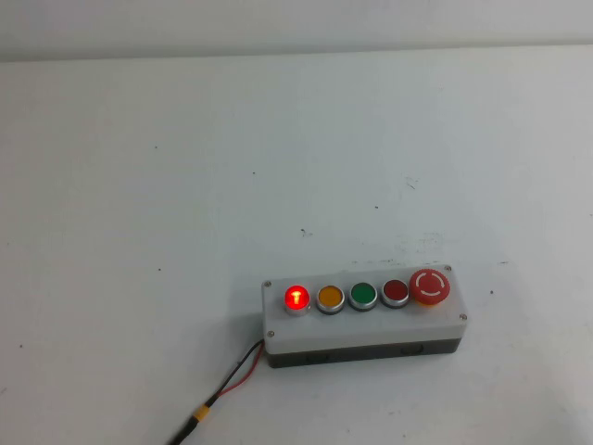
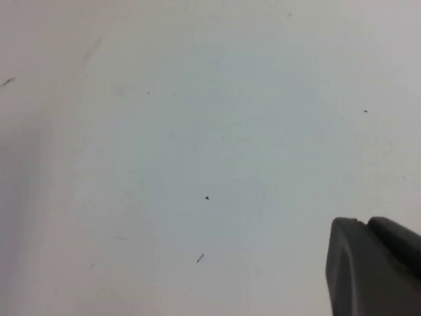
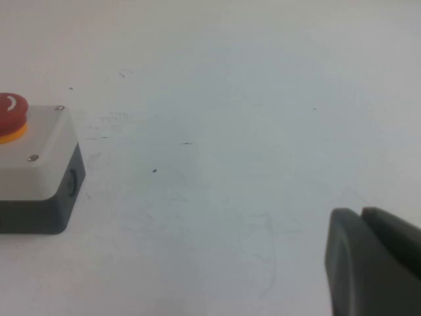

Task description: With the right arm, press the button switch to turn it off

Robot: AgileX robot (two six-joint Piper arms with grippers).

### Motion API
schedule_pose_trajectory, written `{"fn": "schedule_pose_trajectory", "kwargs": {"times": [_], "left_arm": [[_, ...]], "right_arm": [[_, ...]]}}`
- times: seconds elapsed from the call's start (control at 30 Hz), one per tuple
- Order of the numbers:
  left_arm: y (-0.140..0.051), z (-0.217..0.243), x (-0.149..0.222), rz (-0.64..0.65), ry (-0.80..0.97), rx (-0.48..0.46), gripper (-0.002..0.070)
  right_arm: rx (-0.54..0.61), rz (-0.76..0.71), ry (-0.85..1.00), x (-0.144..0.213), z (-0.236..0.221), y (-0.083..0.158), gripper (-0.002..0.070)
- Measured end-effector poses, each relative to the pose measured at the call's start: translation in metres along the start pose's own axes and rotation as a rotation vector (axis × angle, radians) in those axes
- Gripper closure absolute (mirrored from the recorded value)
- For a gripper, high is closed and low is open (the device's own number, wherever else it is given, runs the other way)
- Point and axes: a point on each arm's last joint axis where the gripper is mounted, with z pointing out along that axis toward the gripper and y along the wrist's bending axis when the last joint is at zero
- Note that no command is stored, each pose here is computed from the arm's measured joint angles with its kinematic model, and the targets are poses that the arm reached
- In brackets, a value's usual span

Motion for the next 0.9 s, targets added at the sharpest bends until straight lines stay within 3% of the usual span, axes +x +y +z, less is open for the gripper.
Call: {"fn": "schedule_pose_trajectory", "kwargs": {"times": [0.77,0.9], "left_arm": [[0.0000,0.0000,0.0000,0.000,0.000,0.000,0.0677],[0.0000,0.0000,0.0000,0.000,0.000,0.000,0.0677]], "right_arm": [[-0.001,0.004,0.000,0.0000,0.0000,0.0001,0.0692],[-0.024,0.071,-0.006,-0.0006,0.0000,0.0022,0.0692]]}}
